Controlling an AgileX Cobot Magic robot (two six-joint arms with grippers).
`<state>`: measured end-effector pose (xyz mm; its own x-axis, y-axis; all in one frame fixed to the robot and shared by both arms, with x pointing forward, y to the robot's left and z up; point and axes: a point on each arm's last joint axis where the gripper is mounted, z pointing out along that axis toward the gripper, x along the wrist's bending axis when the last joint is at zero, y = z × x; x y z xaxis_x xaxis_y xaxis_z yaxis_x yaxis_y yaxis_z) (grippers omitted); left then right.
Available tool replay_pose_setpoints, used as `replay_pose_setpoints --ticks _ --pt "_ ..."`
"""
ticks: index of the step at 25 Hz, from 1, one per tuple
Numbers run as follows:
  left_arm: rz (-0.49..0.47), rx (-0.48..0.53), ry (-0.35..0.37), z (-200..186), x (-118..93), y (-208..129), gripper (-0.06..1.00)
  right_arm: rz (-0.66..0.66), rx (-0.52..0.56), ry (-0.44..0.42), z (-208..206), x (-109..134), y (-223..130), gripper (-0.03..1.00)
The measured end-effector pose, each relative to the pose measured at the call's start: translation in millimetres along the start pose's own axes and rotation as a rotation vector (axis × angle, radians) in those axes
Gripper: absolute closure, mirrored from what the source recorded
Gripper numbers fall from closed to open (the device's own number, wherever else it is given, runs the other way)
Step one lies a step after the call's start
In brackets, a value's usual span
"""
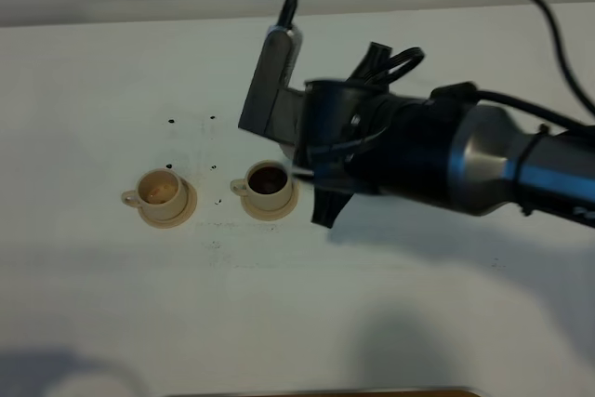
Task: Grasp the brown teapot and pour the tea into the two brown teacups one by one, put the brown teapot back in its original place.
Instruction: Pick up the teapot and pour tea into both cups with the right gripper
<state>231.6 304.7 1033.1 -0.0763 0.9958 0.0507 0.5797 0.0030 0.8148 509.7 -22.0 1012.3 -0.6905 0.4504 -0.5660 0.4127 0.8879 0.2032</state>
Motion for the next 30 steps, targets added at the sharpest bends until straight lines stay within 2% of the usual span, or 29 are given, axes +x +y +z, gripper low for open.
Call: replay_pose_setpoints --ticks 6,10,14,23,30 --pt "0.0 0.0 0.0 0 0 0 0.46 0.194 0.056 0.216 -1 9 -6 0.86" --pt "0.0 0.0 0.0 0 0 0 0.46 0.281 0.069 0.294 10 10 -13 0.86" --pt "0.0 0.0 0.0 0 0 0 0.46 0.338 0.078 0.334 25 11 -24 0.86" --pt "0.0 0.0 0.0 0 0 0 0.46 0.48 0.02 0.382 53 16 -38 0.86" --pt "0.0 0.0 0.0 0 0 0 0.46 0.489 0.024 0.382 58 16 -41 0.86"
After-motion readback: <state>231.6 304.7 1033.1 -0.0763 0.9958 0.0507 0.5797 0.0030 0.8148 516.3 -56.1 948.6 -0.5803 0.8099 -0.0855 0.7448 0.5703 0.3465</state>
